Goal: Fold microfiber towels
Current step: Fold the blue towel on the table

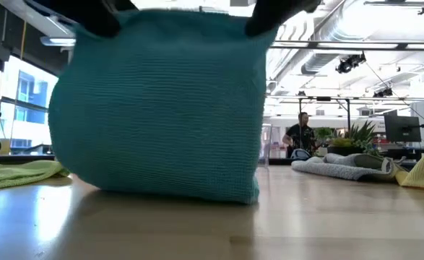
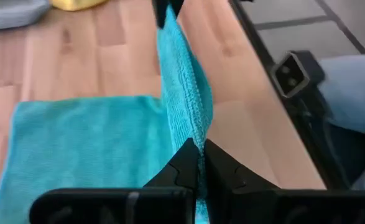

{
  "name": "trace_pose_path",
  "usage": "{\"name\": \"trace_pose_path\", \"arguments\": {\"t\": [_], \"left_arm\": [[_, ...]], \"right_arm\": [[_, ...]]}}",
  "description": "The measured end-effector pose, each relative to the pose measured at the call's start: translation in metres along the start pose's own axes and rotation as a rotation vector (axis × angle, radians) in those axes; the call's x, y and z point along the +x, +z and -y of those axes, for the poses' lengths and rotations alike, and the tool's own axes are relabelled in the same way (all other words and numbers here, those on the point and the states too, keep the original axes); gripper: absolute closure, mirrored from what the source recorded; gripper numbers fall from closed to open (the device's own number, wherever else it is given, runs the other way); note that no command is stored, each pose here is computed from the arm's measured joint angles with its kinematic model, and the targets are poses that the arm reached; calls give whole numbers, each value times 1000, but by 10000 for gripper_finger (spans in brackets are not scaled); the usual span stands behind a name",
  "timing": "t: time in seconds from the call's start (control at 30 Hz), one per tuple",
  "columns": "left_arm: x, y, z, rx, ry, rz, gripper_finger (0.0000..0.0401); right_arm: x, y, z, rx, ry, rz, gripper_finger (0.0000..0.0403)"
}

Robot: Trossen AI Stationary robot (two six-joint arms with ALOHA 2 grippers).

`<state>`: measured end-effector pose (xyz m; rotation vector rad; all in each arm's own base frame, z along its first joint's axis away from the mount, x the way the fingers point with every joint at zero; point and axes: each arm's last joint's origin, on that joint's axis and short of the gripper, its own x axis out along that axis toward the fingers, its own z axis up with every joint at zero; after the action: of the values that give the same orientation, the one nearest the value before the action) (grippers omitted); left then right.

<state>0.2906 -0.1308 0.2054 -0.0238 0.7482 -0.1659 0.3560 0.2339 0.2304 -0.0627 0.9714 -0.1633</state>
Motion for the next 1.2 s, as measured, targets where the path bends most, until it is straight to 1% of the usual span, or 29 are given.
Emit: {"name": "trace_pose_path", "arguments": {"t": [0.13, 0.27, 0.37, 0.5, 0.7, 0.9, 1.13, 1.2], "left_arm": [[3, 0, -17, -57, 60, -25, 400], [5, -2, -37, -154, 124, -51, 400], [6, -2, -48, -190, 172, -62, 400], [9, -3, -58, -220, 195, -80, 401], [18, -12, -63, -231, 218, -150, 401], [32, -18, -66, -233, 241, -174, 401], [31, -20, -70, -227, 302, -179, 401], [31, -20, -73, -232, 312, -177, 401]], "right_arm": [[10, 5, 20, 51, -61, -51, 403], [20, 10, 39, 89, -105, -81, 402], [27, 15, 51, 114, -112, -93, 402], [34, 19, 61, 135, -125, -109, 402], [36, 18, 66, 178, -135, -140, 402], [41, 14, 67, 222, -154, -178, 402], [62, 11, 71, 247, -181, -219, 402], [66, 11, 74, 256, -191, -226, 396]]}}
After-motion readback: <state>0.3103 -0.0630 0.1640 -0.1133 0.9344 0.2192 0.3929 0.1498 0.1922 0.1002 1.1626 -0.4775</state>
